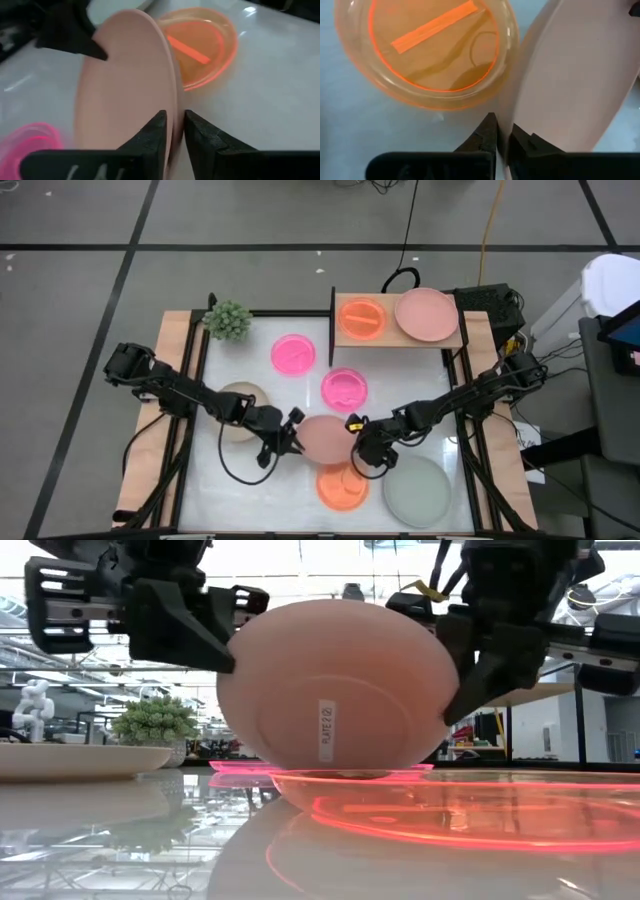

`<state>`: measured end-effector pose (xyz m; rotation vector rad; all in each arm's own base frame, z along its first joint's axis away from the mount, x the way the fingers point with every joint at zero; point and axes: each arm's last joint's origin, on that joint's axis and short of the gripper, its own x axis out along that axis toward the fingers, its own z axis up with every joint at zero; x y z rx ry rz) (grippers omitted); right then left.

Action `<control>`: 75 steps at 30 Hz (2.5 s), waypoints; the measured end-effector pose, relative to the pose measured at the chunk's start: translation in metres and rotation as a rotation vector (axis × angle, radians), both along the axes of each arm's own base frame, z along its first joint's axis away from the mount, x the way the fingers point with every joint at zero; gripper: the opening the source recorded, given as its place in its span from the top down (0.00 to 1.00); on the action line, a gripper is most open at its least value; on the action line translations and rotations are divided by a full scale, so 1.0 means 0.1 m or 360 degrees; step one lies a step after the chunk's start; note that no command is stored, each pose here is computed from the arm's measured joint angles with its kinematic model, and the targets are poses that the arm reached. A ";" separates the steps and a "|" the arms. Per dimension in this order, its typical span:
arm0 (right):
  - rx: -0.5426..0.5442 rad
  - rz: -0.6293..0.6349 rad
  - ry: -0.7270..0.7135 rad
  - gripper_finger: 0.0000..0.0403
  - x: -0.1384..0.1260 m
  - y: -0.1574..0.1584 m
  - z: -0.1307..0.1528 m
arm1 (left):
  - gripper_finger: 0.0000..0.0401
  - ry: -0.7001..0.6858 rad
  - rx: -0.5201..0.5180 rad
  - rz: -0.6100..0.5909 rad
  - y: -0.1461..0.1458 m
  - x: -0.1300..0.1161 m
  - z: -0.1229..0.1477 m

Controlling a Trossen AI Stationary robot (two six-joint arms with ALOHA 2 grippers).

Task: Place and stack plates onto a shelf
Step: Stack the light pink plate on top of the light pink plate on the shelf

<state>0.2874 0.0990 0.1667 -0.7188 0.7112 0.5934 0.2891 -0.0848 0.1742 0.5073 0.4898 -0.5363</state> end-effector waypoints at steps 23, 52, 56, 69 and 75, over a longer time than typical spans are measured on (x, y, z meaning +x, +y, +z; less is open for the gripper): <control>0.0165 -0.0486 -0.0080 1.00 -0.18 0.02 0.35 | 0.22 -0.0596 -0.0175 0.0410 -0.41 -0.19 0.59; -0.0210 -0.1101 0.0042 1.00 -0.53 -0.11 1.72 | 0.22 -0.0336 -0.0481 0.1115 -0.42 -0.44 0.54; -0.0267 -0.1206 0.0111 1.00 -0.56 -0.27 1.82 | 0.22 -0.0271 -0.0469 0.1146 -0.41 -0.45 0.50; -0.0471 -0.1470 0.0347 0.99 -0.67 -0.76 1.95 | 0.22 -0.0219 -0.0540 0.1156 -0.47 -0.50 0.48; -0.0591 -0.1710 0.0479 0.99 -0.77 -1.06 1.95 | 0.22 -0.0158 -0.0564 0.1185 -0.49 -0.53 0.44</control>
